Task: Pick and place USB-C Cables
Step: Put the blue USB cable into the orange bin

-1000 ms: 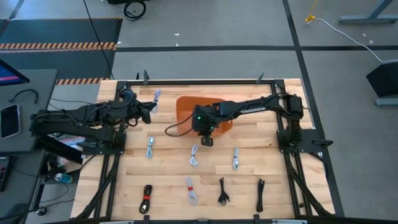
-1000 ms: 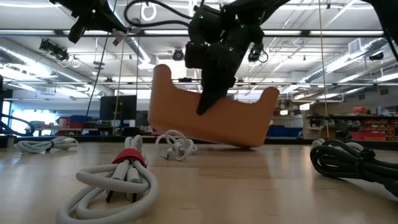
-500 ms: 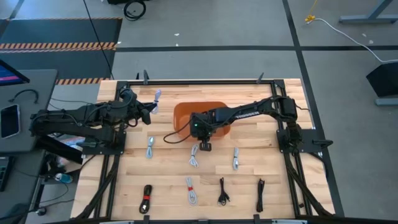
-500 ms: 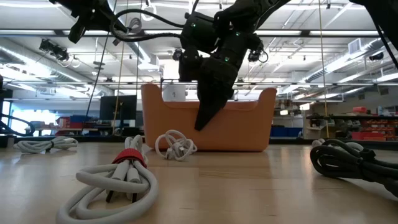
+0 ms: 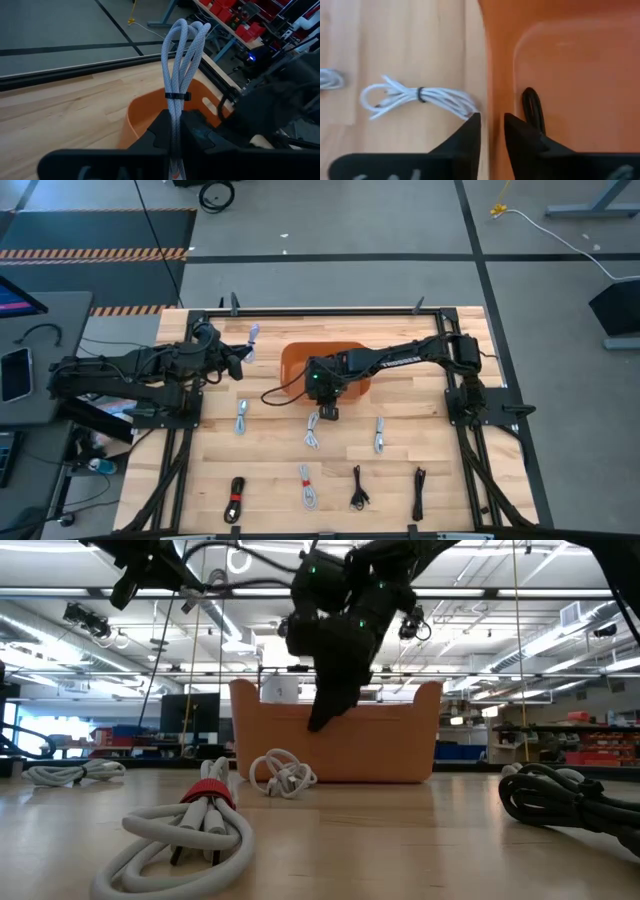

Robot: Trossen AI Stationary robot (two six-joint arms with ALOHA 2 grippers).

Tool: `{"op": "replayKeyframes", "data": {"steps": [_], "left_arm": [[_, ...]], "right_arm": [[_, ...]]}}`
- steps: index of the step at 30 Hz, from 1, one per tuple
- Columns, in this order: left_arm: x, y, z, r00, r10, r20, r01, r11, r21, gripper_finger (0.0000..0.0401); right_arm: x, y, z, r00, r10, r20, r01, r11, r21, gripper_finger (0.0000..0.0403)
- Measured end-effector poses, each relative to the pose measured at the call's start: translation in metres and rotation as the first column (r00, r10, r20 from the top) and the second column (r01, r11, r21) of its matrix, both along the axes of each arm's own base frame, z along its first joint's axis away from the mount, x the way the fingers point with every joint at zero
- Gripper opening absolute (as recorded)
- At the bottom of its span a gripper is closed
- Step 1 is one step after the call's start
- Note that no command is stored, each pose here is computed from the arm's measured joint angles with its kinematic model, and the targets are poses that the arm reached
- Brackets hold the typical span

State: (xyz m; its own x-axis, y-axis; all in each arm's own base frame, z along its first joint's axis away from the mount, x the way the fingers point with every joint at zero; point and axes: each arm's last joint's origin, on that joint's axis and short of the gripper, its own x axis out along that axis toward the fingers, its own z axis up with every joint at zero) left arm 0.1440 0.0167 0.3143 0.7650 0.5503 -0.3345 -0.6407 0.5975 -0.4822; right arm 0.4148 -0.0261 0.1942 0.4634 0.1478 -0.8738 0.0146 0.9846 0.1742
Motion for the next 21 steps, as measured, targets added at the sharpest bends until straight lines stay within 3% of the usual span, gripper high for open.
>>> {"op": "replayKeyframes", "data": {"steps": [6, 14, 17, 21], "left_arm": [[0.000, 0.000, 0.000, 1.000, -0.011, -0.004, 0.011, 1.000, -0.005, 0.0023], [0.004, -0.002, -0.002, 0.991, -0.125, -0.052, 0.126, 0.992, 0.010, 0.0022], [0.008, -0.003, -0.004, 0.985, -0.162, -0.060, 0.162, 0.987, 0.001, 0.0022], [0.025, -0.003, -0.007, 0.964, -0.258, -0.065, 0.259, 0.966, -0.004, 0.0022]], "right_arm": [[0.007, 0.008, 0.046, 0.998, 0.030, 0.064, -0.029, 0.999, -0.013, 0.0108], [-0.005, 0.009, 0.169, 0.951, 0.043, 0.305, -0.031, 0.999, -0.045, 0.0107], [-0.027, 0.005, 0.228, 0.885, 0.031, 0.465, -0.006, 0.998, -0.055, 0.0107], [-0.068, 0.004, 0.297, 0.756, 0.029, 0.654, 0.023, 0.997, -0.071, 0.0107]]}}
